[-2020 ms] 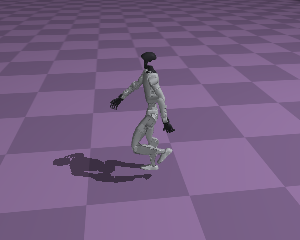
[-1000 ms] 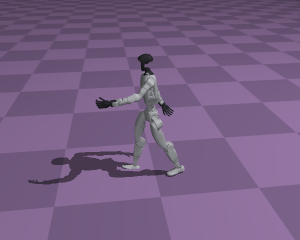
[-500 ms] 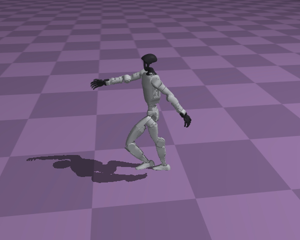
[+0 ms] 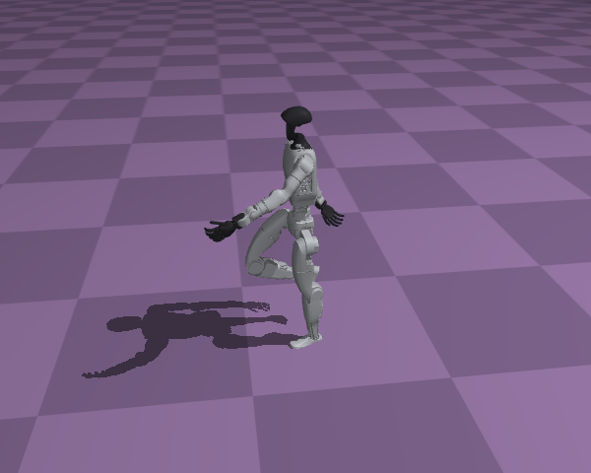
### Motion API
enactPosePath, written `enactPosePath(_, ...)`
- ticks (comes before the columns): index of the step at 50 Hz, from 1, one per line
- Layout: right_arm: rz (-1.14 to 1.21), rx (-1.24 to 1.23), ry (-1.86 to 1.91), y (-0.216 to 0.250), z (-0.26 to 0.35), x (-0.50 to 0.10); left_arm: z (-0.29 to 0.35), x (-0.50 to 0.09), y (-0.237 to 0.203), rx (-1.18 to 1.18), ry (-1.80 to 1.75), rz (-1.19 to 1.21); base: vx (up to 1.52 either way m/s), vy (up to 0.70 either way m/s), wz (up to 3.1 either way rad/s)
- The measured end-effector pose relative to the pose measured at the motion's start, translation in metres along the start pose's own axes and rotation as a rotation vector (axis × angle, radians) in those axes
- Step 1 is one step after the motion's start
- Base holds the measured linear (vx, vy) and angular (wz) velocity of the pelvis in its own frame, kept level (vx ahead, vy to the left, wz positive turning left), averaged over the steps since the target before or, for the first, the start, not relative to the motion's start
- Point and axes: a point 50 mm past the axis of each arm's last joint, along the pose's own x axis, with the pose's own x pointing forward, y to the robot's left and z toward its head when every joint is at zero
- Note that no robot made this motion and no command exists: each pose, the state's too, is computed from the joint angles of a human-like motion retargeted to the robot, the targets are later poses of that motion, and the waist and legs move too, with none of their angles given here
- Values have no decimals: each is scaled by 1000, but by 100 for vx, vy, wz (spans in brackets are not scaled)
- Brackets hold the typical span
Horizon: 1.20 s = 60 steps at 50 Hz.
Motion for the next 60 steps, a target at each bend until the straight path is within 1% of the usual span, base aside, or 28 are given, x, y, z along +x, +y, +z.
enactPosePath(3, 160, 148, 58, 48, -48, 12, 87, -4, -17, 87, -266, -82, 56, -11, 96)
enactPosePath(6, 269, 325, 66, 78, -79, 13, 144, -19, -28, 159, -452, -155, 56, -13, 47)
enactPosePath(8, 317, 391, 57, 86, -85, 11, 166, -28, -34, 186, -529, -207, 55, -15, 17)
enactPosePath(11, 349, 395, 37, 86, -79, 11, 177, -36, -40, 204, -577, -295, 57, -17, 24)
enactPosePath(14, 289, 315, 10, 70, -59, 13, 155, -32, -37, 167, -540, -350, 66, -21, 102)
enactPosePath(16, 144, 233, -17, 35, -34, 9, 136, -28, -24, 92, -524, -284, 79, -28, 177)
enactPosePath(18, -22, 142, -66, 1, 4, 1, 107, -23, -11, 128, -477, -190, 70, -66, 24)
enactPosePath(20, -201, 102, -148, -41, 48, -20, 60, -18, 4, 181, -361, -106, 50, -107, -136)
enactPosePath(21, -297, 101, -188, -63, 68, -35, 30, -18, 12, 192, -282, -63, 50, -74, -141)
enactPosePath(23, -479, 121, -249, -109, 98, -73, -52, -28, 37, 201, -35, 52, 59, -28, -116)
enactPosePath(25, -639, 155, -314, -150, 122, -119, -149, -64, 66, 220, 310, 154, 58, 28, -6)
enactPosePath(26, -717, 176, -353, -168, 132, -145, -197, -95, 79, 222, 504, 191, 48, 48, 101)
enactPosePath(28, -952, 220, -463, -208, 147, -217, -272, -169, 95, 196, 857, 252, 45, 30, 111)
enactPosePath(30, -1181, 277, -631, -236, 160, -304, -317, -245, 103, 184, 1145, 284, 47, 1, 40)
enactPosePath(33, -1416, 397, -974, -244, 164, -430, -350, -348, 106, 181, 1426, 281, 48, -7, 0)
enactPosePath(35, -1490, 465, -1226, -235, 157, -500, -356, -405, 106, 169, 1525, 260, 48, -5, -1)
enactPosePath(37, -1524, 497, -1447, -219, 146, -556, -355, -452, 105, 131, 1592, 235, 49, -4, 9)
enactPosePath(39, -1546, 492, -1617, -201, 134, -599, -349, -490, 104, 68, 1648, 226, 50, -2, 26)
enactPosePath(41, -1571, 465, -1741, -183, 124, -629, -343, -519, 100, -1, 1699, 253, 52, 0, 46)
enactPosePath(44, -1610, 417, -1880, -160, 117, -656, -343, -538, 90, -105, 1734, 379, 54, 3, 60)
enactPosePath(46, -1626, 389, -1964, -148, 119, -664, -351, -531, 80, -188, 1700, 525, 56, 10, 42)
enactPosePath(49, -1628, 357, -2068, -140, 129, -653, -368, -489, 63, -318, 1568, 735, 60, 17, 26)
enactPosePath(51, -1597, 322, -2077, -146, 139, -626, -377, -446, 54, -399, 1460, 780, 61, 19, 111)
enactPosePath(52, -1575, 302, -2030, -154, 147, -605, -378, -417, 52, -430, 1394, 762, 60, 19, 174)
enactPosePath(54, -1531, 260, -1868, -174, 160, -550, -374, -353, 49, -464, 1257, 673, 59, 20, 206)
enactPosePath(56, -1456, 197, -1592, -197, 169, -473, -355, -280, 49, -408, 1114, 480, 53, 17, 196)
enactPosePath(58, -1313, 98, -1250, -210, 173, -381, -315, -198, 48, -256, 937, 283, 46, 11, 231)
enactPosePath(60, -1079, -36, -907, -205, 165, -280, -258, -124, 38, -76, 748, 110, 45, 6, 287)
